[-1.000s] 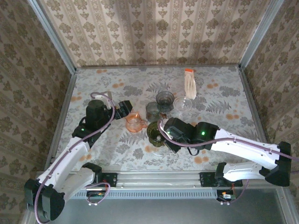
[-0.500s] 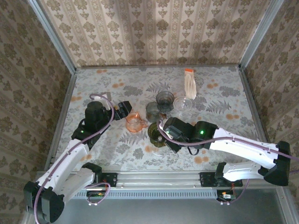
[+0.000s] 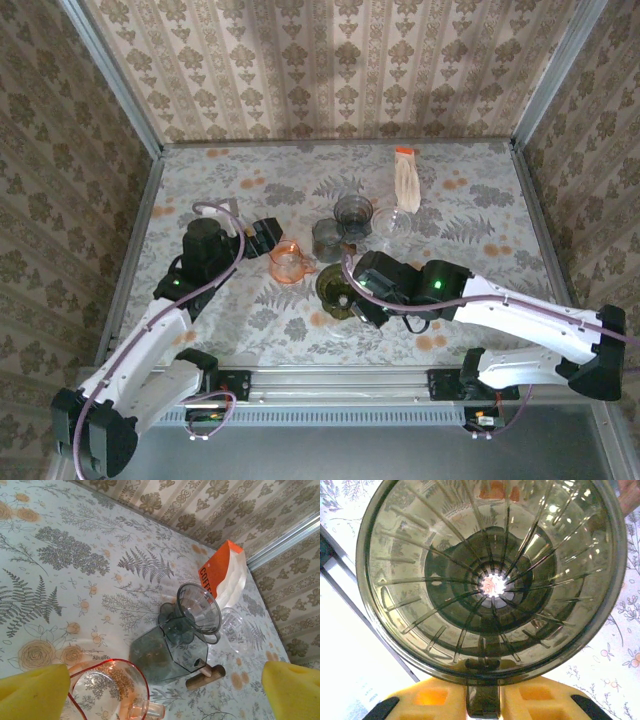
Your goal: Place the coffee filter in the dripper
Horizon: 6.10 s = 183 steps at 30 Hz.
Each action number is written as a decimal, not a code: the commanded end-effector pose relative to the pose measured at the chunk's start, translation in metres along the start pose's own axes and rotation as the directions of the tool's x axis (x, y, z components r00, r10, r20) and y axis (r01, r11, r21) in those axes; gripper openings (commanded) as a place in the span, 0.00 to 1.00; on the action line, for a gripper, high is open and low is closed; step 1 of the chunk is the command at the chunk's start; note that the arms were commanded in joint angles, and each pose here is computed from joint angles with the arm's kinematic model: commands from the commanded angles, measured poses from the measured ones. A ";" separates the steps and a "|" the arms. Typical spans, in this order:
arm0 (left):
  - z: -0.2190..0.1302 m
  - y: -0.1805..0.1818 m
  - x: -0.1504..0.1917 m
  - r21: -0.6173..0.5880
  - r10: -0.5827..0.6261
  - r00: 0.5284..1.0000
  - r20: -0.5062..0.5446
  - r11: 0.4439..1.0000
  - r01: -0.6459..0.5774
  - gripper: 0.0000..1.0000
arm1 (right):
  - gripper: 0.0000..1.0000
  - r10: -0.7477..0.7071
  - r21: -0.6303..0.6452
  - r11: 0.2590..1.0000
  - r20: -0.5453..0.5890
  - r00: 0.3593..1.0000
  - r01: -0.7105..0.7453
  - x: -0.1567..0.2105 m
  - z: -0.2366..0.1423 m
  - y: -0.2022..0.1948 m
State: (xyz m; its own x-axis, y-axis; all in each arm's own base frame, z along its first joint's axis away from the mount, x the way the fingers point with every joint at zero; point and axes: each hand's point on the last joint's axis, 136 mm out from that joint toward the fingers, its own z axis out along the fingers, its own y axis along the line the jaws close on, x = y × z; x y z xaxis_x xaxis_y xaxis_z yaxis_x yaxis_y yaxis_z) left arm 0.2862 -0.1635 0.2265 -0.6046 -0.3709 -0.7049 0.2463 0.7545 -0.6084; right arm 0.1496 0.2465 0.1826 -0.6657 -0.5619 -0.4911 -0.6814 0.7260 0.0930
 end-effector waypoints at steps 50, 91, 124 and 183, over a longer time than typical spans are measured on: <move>-0.009 -0.007 -0.019 0.019 0.021 0.998 0.052 1.000 -0.022 1.00 | 0.87 0.057 0.131 0.986 0.298 0.953 -0.100 -0.030 -0.040 -0.030; -0.018 -0.115 0.115 0.448 0.226 0.860 -0.458 0.894 0.003 0.56 | 0.75 0.381 0.128 0.893 0.298 0.875 -0.432 -0.063 -0.010 -0.110; -0.030 -0.091 0.062 0.297 0.220 0.933 -0.285 0.946 -0.133 0.94 | 0.81 0.353 0.201 0.870 0.384 0.853 -0.450 -0.076 -0.027 -0.129; -0.008 -0.012 0.040 0.102 0.079 0.982 -0.170 0.993 -0.062 1.00 | 0.24 0.514 0.591 0.606 0.219 0.829 -0.532 -0.161 0.079 -0.418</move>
State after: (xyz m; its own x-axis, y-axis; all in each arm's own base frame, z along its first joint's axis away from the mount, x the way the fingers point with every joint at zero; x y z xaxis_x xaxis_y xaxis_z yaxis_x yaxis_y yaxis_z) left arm 0.2507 -0.1830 0.2092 -0.7029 -0.2007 -0.6824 0.3620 0.7249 -0.5860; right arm 0.5663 0.0706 0.1581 -0.8208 0.0193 -0.5708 0.1255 0.9811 -0.1473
